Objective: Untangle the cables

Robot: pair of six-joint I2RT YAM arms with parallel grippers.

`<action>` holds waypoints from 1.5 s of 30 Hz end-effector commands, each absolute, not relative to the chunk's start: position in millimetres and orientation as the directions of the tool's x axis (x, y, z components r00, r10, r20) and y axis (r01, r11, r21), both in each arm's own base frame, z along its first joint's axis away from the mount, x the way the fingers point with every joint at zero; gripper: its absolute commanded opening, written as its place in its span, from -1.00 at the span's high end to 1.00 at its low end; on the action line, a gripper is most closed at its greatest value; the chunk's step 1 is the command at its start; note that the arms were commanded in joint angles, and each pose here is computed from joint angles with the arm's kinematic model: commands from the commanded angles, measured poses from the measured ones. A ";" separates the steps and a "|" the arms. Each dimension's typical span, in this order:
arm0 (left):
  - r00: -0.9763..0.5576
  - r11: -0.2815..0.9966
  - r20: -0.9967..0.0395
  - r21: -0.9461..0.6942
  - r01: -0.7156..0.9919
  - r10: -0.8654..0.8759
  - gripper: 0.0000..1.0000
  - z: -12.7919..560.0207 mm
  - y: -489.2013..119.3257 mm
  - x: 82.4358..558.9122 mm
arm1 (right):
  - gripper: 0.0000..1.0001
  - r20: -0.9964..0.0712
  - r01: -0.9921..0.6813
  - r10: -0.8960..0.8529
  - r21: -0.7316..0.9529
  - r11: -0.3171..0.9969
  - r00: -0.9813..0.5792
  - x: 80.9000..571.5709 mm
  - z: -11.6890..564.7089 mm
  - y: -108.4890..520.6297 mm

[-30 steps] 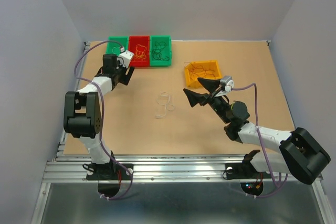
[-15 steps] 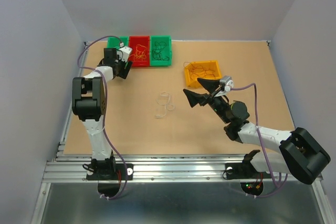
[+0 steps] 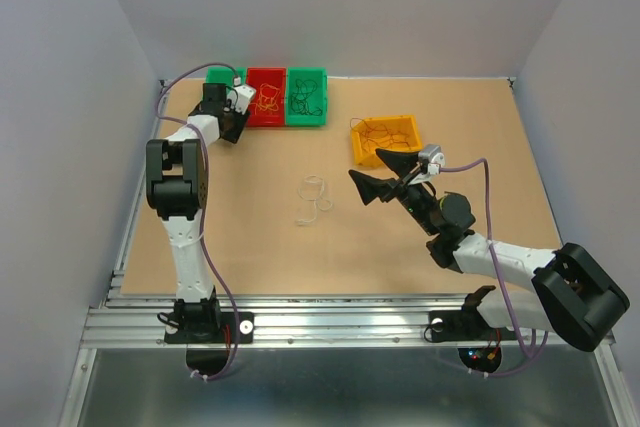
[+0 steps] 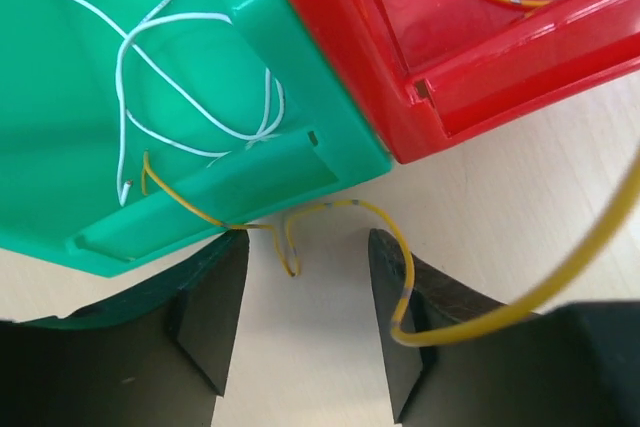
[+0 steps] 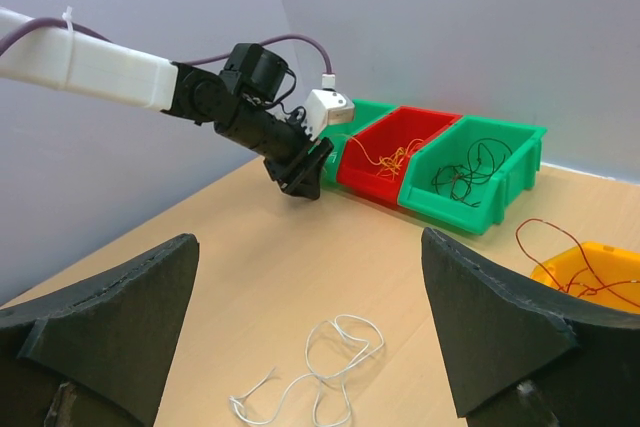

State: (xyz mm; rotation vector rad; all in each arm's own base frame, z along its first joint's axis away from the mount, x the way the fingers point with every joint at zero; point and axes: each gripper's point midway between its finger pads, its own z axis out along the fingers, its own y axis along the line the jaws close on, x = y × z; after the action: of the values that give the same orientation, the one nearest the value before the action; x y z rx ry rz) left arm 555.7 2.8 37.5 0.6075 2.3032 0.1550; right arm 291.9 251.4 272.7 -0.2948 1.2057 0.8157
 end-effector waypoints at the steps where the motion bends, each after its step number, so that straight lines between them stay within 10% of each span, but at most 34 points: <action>1: -0.658 0.871 -0.574 0.272 0.409 0.487 -0.01 22.1 7.0 545.4 | -0.94 -0.892 -0.712 0.420 0.187 0.676 0.164 288.0 290.2 252.9; 10: -0.669 0.867 -0.557 0.248 0.432 0.492 0.98 16.6 3.8 536.5 | -0.94 -0.893 -0.713 0.419 0.186 0.676 0.165 287.7 290.2 253.3; 26: -0.557 0.942 -0.762 0.225 0.249 0.330 1.00 122.2 -23.2 543.8 | -0.93 -0.893 -0.708 0.424 0.202 0.677 0.151 291.5 288.4 254.9; 45: -0.556 0.890 -0.713 0.438 0.124 0.428 1.00 134.7 -90.5 628.8 | -0.93 -0.894 -0.711 0.424 0.207 0.672 0.141 291.6 288.1 256.0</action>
State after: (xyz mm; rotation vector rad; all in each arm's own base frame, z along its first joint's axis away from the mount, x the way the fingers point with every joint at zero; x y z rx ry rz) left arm 622.2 -92.3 155.6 0.3931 2.0808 0.3378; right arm 291.6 253.6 269.2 -0.3053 1.2150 0.8213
